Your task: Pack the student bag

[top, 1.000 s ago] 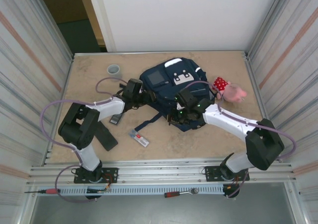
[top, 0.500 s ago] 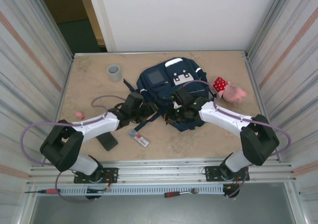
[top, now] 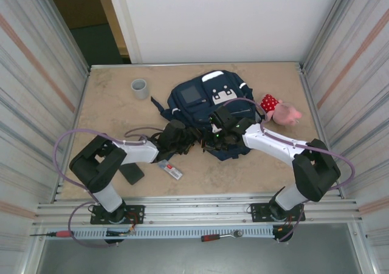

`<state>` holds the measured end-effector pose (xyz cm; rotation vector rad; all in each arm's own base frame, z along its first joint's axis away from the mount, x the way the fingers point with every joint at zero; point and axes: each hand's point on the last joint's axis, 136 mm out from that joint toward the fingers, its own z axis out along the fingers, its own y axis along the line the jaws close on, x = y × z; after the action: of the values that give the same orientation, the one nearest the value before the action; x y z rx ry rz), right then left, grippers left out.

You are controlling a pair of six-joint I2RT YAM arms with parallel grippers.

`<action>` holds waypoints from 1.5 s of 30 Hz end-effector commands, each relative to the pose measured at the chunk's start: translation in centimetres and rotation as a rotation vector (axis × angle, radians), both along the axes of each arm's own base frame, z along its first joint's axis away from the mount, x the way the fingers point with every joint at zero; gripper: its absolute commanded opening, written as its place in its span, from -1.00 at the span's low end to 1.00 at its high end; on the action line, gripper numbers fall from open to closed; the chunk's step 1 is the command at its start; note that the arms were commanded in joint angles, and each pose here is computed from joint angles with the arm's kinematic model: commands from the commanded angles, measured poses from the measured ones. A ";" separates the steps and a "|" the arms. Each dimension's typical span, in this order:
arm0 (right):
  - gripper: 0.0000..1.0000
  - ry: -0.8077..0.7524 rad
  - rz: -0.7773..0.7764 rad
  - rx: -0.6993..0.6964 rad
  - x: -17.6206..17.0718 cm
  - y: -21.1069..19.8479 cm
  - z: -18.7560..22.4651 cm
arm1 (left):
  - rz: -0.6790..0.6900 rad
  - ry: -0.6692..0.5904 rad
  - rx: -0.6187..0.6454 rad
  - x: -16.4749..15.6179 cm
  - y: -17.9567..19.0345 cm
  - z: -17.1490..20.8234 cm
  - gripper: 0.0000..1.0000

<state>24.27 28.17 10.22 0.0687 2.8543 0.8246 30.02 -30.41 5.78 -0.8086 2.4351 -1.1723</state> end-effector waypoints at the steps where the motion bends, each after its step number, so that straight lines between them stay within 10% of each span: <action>1: -1.00 -0.023 0.037 0.031 -0.1 0.8 1.6 | 0.005 -0.111 -0.107 0.3 -1.1 3.9 0.17; 19: -1.00 -0.035 0.034 0.041 -0.1 0.6 2.0 | 0.038 -0.155 -0.110 0.6 -0.7 4.2 0.01; 28: -1.00 -0.024 0.012 -0.055 -0.7 -1.7 1.6 | 0.110 -0.115 -0.040 1.2 0.4 2.0 -1.00; 45: -1.00 0.038 -0.028 -0.280 -2.1 -10.4 1.1 | 0.170 -0.141 0.168 2.4 7.7 2.5 -1.00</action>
<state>23.36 21.58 11.26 0.0585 2.9089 0.5722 31.16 -26.87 8.81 -0.7995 2.3068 -1.1083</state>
